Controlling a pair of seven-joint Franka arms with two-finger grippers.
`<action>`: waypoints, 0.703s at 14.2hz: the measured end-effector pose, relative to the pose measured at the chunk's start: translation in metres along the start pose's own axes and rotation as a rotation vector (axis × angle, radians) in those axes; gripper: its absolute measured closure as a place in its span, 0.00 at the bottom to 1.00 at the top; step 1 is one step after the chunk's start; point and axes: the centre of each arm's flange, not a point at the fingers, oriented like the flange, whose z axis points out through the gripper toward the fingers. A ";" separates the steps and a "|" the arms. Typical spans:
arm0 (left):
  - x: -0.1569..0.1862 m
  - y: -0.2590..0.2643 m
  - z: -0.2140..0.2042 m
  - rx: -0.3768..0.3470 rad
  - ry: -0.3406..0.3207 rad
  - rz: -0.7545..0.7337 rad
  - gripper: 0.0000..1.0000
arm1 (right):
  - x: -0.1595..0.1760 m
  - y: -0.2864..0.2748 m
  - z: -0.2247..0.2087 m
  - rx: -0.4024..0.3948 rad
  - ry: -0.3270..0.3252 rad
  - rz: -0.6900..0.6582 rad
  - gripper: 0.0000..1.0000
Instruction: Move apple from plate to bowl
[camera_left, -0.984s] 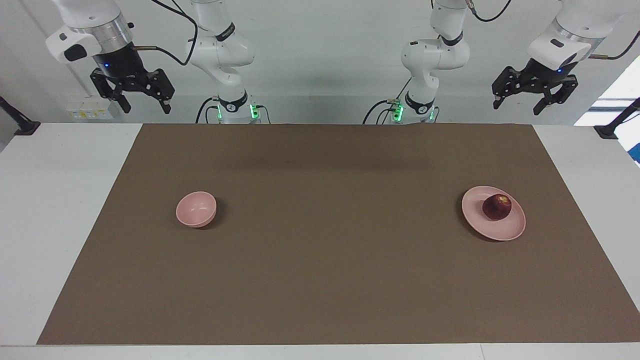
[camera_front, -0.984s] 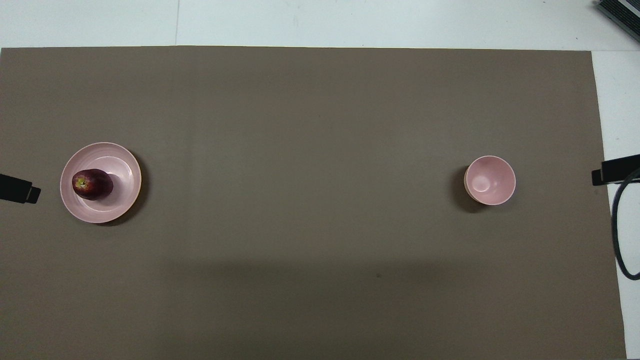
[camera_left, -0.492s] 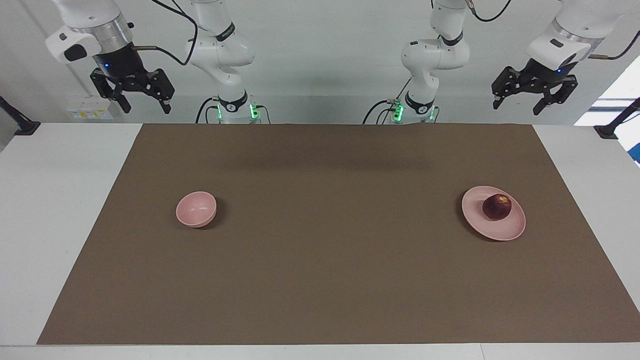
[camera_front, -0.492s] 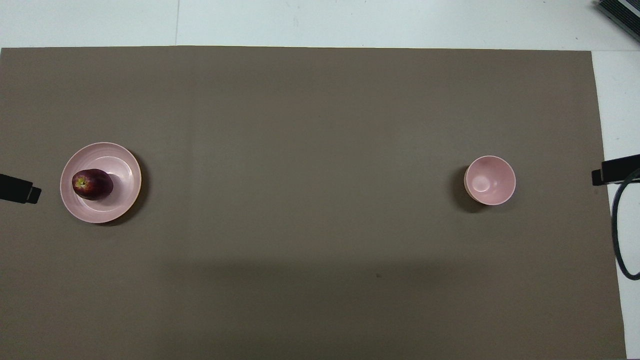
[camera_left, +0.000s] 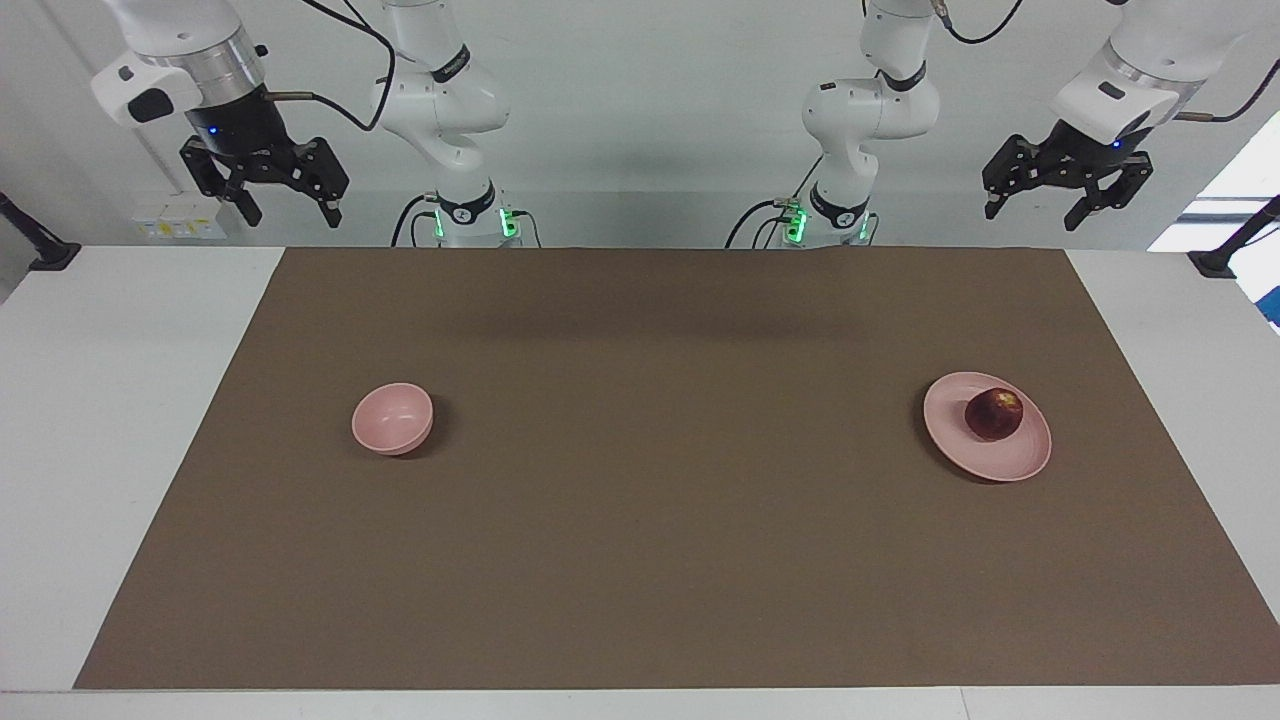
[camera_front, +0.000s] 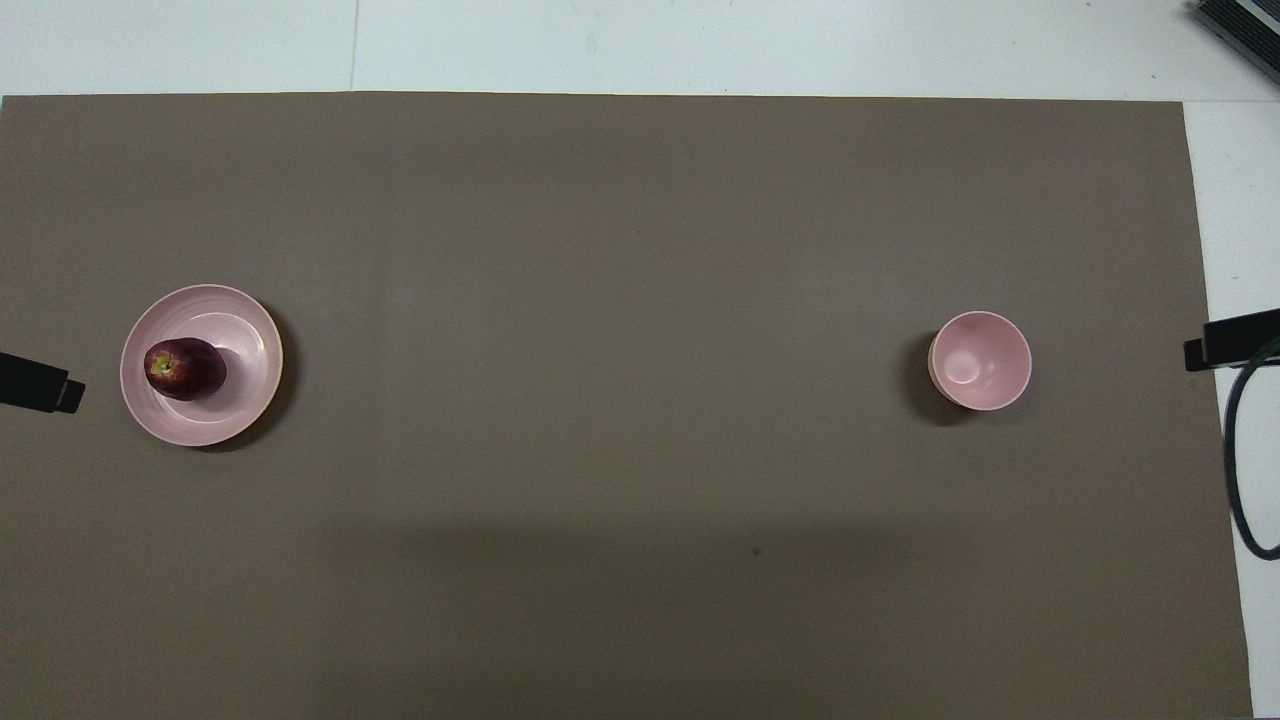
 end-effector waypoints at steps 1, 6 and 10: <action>0.000 -0.001 0.001 -0.001 -0.001 -0.002 0.00 | 0.000 0.000 0.000 0.000 0.000 0.000 0.00; -0.006 -0.020 0.004 -0.014 -0.008 -0.038 0.00 | 0.000 0.000 0.000 0.000 0.000 0.000 0.00; -0.008 -0.014 0.005 -0.017 -0.013 -0.028 0.00 | 0.000 0.000 0.000 0.000 0.000 0.000 0.00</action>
